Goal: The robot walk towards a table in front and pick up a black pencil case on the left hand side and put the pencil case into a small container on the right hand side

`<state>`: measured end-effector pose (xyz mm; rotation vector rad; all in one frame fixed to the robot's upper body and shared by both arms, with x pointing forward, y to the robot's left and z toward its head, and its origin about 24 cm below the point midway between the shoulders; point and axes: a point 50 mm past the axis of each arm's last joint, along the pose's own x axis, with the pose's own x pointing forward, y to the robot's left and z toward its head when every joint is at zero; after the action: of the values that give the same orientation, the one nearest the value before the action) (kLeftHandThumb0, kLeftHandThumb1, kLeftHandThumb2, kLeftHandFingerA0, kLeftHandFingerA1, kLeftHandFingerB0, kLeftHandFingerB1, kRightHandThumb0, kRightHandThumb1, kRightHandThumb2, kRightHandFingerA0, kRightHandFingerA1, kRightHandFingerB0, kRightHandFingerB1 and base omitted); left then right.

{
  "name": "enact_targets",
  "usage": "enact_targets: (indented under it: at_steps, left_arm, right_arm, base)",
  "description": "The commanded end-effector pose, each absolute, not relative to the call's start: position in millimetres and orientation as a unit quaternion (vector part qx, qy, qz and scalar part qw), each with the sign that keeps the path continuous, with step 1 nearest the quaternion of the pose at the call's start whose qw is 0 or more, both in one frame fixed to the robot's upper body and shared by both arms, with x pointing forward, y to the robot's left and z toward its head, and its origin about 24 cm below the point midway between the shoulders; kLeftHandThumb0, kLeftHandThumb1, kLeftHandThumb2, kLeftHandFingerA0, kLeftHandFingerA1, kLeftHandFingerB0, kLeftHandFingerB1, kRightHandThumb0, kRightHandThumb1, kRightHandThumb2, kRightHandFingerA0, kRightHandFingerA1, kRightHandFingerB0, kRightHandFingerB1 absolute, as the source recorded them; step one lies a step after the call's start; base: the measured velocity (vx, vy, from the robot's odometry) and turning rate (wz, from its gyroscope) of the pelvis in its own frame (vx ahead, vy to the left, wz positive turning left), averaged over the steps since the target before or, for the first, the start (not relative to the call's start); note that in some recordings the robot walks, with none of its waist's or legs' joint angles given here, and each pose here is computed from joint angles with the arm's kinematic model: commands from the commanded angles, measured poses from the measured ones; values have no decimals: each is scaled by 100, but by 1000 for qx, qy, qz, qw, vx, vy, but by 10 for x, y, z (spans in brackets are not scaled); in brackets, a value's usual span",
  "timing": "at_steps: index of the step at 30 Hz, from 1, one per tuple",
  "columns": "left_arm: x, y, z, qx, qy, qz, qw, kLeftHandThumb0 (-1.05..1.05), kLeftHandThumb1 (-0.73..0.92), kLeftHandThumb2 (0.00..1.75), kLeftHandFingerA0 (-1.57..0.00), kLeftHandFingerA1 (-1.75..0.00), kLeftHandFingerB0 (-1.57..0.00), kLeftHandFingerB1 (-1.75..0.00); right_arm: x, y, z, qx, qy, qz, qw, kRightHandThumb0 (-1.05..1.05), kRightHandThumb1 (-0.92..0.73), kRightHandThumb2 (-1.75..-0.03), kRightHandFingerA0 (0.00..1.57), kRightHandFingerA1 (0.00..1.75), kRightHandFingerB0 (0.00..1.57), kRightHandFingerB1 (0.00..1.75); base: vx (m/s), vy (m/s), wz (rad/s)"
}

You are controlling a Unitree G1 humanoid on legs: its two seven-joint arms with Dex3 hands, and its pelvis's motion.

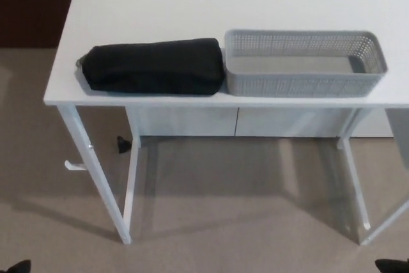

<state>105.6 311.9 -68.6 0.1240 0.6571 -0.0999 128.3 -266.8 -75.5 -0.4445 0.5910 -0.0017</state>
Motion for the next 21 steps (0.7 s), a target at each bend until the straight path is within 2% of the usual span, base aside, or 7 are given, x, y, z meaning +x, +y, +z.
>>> enact_targets:
  at_steps: [1, 6, 7, 8, 10, 17, 21]
  left_arm:
    - [1028, 3145, -684, 72, 329, -46, 940, -7, 68, 60, 0, -22, -4, -25]
    - [1006, 3148, -689, 74, 330, -50, 940, -7, 67, 59, 0, -20, -4, -25]
    - [1004, 3154, -696, 80, 333, -50, 938, -10, 51, 81, 0, -18, 0, -27]
    - [1004, 3157, -699, 85, 335, -50, 937, -10, 65, 59, 0, -24, -5, -25]
    - [998, 3154, -698, 86, 336, -50, 937, -11, 51, 80, 0, -19, 0, -27]
    - [1001, 3161, -686, 83, 336, -50, 937, -8, 65, 59, 0, -21, -4, -25]
    - [993, 3164, -692, 87, 336, -51, 937, -9, 51, 80, 0, -18, 0, -26]
  right_arm:
    - [1218, -2723, -763, -224, 292, -14, 930, -18, -43, -56, 55, 48, 45, 43]
    - [1195, -2727, -786, -230, 292, -12, 928, -22, -40, -59, 56, 52, 46, 46]
    - [1195, -2730, -796, -228, 292, -12, 929, -18, -45, -53, 59, 49, 47, 41]
    - [1194, -2732, -801, -226, 291, -12, 929, -23, -40, -59, 56, 53, 45, 46]
    - [1196, -2739, -808, -228, 291, -10, 929, -24, -41, -59, 55, 52, 44, 46]
    - [1208, -2725, -820, -225, 292, -11, 929, -24, -41, -59, 55, 52, 46, 45]
    - [1211, -2736, -816, -227, 289, -9, 930, -24, -41, -59, 55, 52, 45, 46]
  base:
    - [100, -33, 6]
    - [99, -119, 8]
    - [196, -158, -51]
    - [213, -76, 25]
    - [196, -48, 6]
    - [119, -45, -6]
    - [144, 116, -8]
